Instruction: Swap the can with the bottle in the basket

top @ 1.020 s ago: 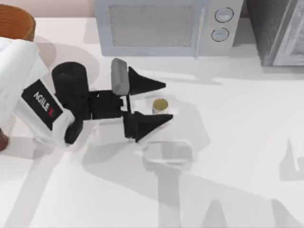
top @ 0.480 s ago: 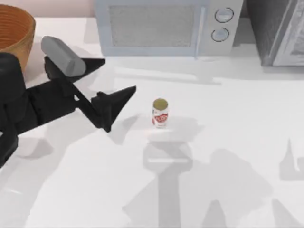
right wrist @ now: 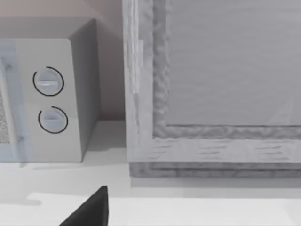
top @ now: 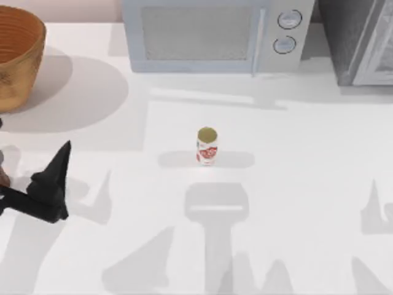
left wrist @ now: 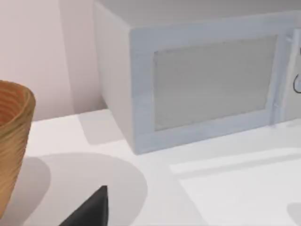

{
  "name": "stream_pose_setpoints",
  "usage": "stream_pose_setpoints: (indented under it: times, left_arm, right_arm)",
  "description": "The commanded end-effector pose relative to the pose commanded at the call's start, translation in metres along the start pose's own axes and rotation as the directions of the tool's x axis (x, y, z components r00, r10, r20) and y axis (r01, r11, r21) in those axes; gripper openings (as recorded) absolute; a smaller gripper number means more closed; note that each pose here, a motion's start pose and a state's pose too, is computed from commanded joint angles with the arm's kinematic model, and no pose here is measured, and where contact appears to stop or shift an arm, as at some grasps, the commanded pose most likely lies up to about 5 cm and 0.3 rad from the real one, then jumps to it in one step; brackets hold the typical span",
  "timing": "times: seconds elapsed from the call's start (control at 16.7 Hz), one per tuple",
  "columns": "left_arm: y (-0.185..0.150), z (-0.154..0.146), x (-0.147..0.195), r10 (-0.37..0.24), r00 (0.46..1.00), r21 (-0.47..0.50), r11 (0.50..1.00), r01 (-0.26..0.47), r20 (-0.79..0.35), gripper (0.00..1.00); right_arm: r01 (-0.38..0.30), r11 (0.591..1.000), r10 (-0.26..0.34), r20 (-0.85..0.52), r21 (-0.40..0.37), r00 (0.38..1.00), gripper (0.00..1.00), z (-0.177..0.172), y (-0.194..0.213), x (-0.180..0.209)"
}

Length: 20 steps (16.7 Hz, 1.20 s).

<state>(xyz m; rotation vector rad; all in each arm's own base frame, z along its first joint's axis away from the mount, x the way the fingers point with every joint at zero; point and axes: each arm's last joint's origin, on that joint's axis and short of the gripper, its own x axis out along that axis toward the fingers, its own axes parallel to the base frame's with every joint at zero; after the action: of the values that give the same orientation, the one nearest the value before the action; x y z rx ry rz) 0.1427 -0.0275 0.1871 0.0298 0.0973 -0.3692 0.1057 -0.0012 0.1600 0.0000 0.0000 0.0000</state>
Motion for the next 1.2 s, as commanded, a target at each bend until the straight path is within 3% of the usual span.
stream_pose_setpoints:
  times: [0.24,0.48,1.2]
  left_arm:
    - [0.006,-0.02,-0.029,0.218,0.974,-0.018,0.976,-0.218,0.058,1.0]
    - [0.01,-0.03,-0.04,0.343,0.935,-0.043,0.939,-0.34,0.086,1.0]
    - [0.02,-0.026,-0.035,0.39,0.916,-0.034,0.921,-0.388,0.093,1.0]
  right_arm:
    - [0.0,1.0,0.0,0.0,0.0,1.0,1.0,0.0,0.0,0.0]
    - [0.0,1.0,0.0,0.0,0.0,1.0,1.0,0.0,0.0,0.0]
    - [0.0,1.0,0.0,0.0,0.0,1.0,1.0,0.0,0.0,0.0]
